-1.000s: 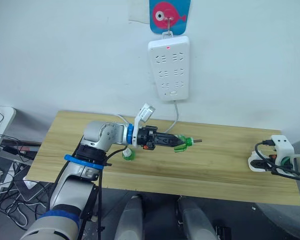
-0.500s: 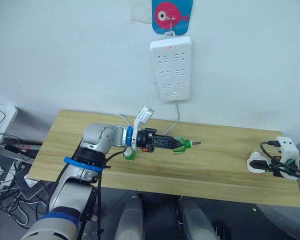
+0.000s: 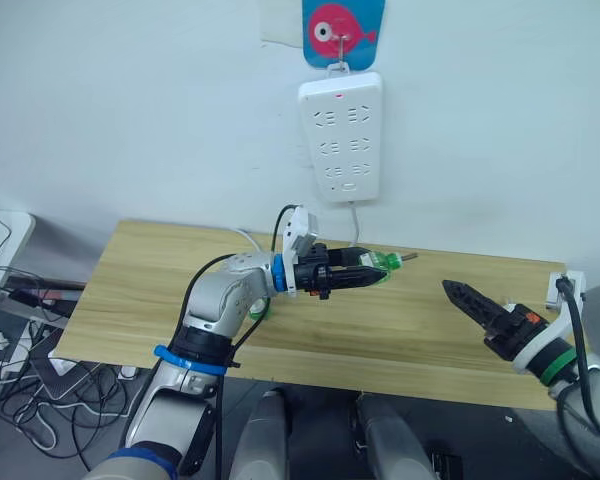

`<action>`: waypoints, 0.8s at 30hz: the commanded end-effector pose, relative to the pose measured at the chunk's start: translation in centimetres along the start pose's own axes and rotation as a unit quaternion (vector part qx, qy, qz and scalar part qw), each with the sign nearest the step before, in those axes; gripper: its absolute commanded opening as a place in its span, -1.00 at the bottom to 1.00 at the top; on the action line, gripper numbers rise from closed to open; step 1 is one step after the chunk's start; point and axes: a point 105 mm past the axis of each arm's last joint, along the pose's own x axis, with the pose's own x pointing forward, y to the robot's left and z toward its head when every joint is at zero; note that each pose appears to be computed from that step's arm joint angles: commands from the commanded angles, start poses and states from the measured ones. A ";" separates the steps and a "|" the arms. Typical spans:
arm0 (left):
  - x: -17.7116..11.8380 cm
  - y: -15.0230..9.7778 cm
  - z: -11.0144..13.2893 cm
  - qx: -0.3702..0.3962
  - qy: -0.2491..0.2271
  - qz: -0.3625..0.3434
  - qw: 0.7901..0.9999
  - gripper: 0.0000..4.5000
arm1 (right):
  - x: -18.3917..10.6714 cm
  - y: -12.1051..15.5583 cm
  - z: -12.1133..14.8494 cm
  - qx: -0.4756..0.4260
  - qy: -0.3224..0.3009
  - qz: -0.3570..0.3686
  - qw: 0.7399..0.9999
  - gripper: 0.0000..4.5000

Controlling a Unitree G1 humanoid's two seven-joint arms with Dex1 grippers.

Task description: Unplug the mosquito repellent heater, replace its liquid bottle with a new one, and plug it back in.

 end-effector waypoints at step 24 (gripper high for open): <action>1.4 -3.3 1.2 0.100 -0.041 -0.008 0.994 -0.01 | 4.9 4.8 -1.0 0.119 -0.076 0.009 0.990 0.55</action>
